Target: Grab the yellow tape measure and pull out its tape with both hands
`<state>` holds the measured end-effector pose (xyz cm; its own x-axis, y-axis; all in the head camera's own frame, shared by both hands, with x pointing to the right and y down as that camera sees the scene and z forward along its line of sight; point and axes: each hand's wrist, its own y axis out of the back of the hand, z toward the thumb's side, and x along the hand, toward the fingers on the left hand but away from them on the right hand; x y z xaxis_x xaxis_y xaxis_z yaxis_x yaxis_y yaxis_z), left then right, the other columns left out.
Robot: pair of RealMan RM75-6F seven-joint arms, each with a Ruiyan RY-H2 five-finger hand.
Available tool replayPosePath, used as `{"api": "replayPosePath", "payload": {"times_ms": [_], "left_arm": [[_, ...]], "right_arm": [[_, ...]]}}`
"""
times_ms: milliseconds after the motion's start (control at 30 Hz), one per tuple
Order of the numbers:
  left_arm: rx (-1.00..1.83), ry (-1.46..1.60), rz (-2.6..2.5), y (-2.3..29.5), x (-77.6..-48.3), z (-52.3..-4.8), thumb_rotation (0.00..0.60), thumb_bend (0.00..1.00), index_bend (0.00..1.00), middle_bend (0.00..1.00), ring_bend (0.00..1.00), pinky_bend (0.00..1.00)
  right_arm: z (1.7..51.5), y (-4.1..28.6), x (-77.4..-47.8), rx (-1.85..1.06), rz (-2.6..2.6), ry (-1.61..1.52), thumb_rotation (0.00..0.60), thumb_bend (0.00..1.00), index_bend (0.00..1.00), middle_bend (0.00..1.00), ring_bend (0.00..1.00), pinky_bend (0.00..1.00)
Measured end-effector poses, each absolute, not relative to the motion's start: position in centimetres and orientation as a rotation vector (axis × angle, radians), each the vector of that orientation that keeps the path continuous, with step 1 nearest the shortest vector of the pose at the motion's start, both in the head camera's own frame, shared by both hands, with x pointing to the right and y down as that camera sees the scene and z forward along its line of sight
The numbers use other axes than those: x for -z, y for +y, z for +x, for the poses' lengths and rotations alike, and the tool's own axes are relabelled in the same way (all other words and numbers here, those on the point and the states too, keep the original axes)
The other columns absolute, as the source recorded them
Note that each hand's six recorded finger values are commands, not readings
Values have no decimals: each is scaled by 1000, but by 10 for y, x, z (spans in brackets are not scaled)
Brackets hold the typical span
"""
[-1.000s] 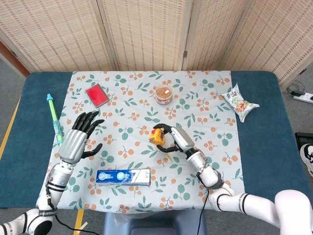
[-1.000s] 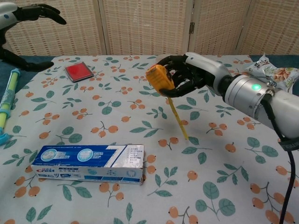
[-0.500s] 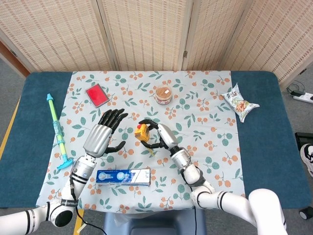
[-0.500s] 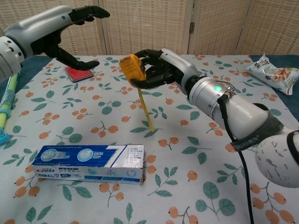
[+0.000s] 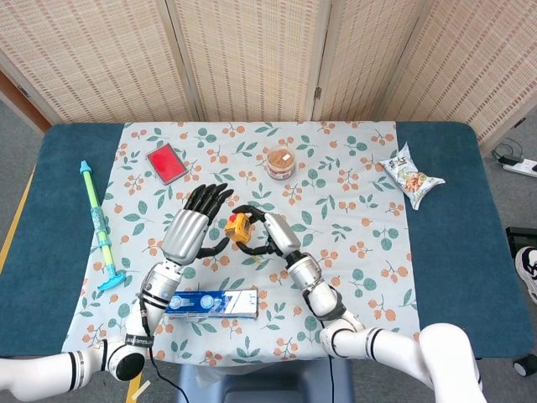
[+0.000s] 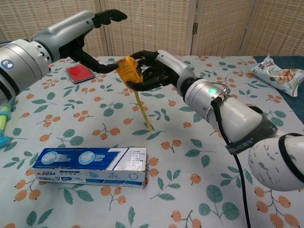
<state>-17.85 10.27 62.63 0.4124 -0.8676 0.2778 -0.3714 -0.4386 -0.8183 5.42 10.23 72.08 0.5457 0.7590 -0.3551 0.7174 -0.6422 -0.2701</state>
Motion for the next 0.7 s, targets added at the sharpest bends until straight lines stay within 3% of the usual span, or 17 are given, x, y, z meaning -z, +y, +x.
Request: {"api": "replayPosePath", "payload": {"times_ms": [700], "left_arm": [[946,1065,-1969,99,-629,-177,600,369,136,88,56,0]], "right_arm": [[52,105,-720,-694,-2667,-1248,600,396,545,498,431,315]]}}
